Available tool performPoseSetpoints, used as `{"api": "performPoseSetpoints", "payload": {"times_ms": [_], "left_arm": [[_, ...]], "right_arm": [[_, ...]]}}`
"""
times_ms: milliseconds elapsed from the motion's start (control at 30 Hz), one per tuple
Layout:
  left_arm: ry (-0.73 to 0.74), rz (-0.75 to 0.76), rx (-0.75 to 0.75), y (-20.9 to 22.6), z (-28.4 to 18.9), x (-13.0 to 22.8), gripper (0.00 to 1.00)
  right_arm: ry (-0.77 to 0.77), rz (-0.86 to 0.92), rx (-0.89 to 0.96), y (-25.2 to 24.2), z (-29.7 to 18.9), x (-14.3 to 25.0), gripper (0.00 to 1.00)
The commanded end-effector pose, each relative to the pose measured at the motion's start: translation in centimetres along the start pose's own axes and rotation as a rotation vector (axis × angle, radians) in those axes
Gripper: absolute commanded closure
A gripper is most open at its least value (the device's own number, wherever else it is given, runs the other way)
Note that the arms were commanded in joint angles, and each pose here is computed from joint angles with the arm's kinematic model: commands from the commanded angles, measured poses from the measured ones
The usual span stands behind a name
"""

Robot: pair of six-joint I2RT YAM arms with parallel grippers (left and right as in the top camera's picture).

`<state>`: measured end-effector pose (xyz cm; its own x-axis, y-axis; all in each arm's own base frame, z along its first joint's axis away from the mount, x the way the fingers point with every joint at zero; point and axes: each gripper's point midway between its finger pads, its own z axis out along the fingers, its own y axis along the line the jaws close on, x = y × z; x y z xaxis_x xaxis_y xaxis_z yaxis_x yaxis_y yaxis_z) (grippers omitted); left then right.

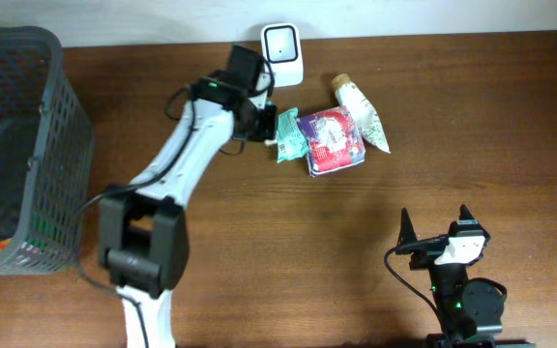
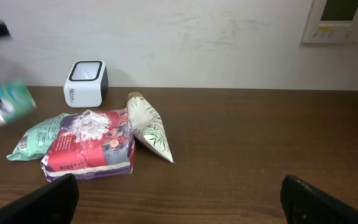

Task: Scan the item barcode
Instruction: 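Hold the teal box at the scanner and release it on the table, then move the left gripper back into the basket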

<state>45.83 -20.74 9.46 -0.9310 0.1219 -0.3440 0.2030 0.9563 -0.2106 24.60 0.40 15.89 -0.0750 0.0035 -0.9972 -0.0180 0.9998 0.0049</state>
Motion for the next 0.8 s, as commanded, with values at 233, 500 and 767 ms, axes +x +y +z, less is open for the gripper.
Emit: {"api": "performPoseSetpoints", "payload": {"times_ms": [233, 500, 767], "left_arm": [[-0.021, -0.179, -0.096, 2.3, 6.5, -0.3, 0.9], [-0.022, -0.082, -0.124, 2.9, 0.5, -3.5, 0.01], [-0.235, -0.179, -0.134, 5.4, -20.1, -7.9, 0.01]], "right_arm": [[0.006, 0.007, 0.0, 0.1, 0.0, 0.4, 0.01], [0.006, 0.007, 0.0, 0.1, 0.0, 0.4, 0.01], [0.006, 0.007, 0.0, 0.1, 0.0, 0.4, 0.02]]}}
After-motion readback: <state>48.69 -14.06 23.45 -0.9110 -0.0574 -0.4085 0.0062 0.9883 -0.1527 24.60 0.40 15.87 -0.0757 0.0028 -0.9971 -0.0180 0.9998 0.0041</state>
